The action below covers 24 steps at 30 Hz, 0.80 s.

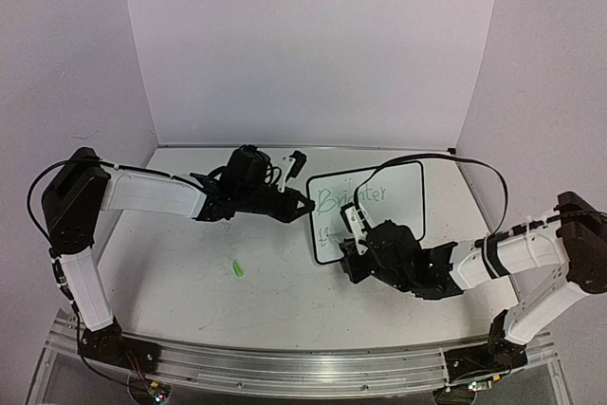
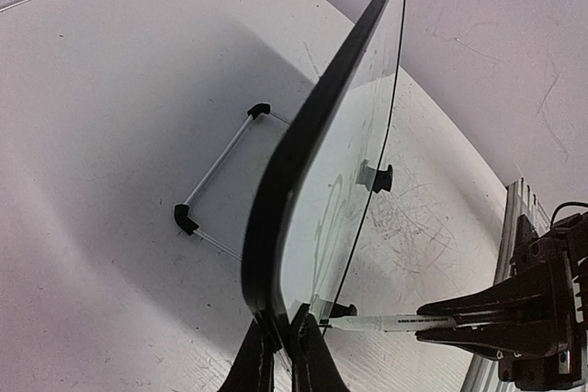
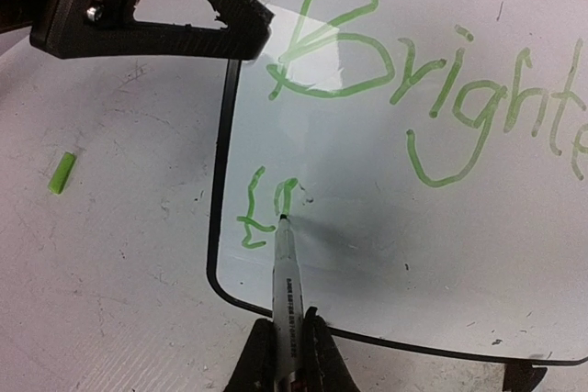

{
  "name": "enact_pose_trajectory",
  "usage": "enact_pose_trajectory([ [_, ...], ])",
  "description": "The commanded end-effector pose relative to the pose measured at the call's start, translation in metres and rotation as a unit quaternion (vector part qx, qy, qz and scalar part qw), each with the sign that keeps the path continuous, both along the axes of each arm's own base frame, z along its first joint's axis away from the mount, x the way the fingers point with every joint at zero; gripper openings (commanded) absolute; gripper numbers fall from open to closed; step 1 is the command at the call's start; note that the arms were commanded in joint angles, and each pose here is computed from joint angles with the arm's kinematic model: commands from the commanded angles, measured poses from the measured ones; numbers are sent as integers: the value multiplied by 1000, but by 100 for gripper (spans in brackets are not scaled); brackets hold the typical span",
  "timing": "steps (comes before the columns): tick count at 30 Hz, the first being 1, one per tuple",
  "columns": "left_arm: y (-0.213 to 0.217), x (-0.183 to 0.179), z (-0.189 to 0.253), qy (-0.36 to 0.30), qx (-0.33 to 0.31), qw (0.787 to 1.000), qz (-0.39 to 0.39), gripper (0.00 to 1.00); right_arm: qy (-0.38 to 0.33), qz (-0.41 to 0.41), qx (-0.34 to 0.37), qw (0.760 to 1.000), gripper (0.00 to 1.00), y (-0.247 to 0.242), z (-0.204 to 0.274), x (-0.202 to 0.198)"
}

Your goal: Write a sentence on the whiteboard

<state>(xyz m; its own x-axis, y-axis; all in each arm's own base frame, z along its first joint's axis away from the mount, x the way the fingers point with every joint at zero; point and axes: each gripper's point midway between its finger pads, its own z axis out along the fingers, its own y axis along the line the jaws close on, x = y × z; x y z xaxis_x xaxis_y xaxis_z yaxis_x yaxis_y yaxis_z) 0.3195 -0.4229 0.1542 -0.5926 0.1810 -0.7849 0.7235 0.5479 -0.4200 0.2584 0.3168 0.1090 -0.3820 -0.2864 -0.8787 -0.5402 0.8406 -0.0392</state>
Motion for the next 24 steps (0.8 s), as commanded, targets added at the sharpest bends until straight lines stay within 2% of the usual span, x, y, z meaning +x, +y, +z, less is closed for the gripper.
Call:
enact_pose_trajectory([
  [1, 15, 29, 8, -40, 27, 998, 51, 0, 18, -10, -9, 1000, 0, -3, -12, 0],
  [15, 15, 29, 9, -43, 27, 997, 50, 0, 48, -9, -15, 999, 0, -6, -31, -9],
  [24, 15, 29, 6, -40, 28, 998, 49, 0, 33, -9, -1, 999, 0, -1, -18, -6],
])
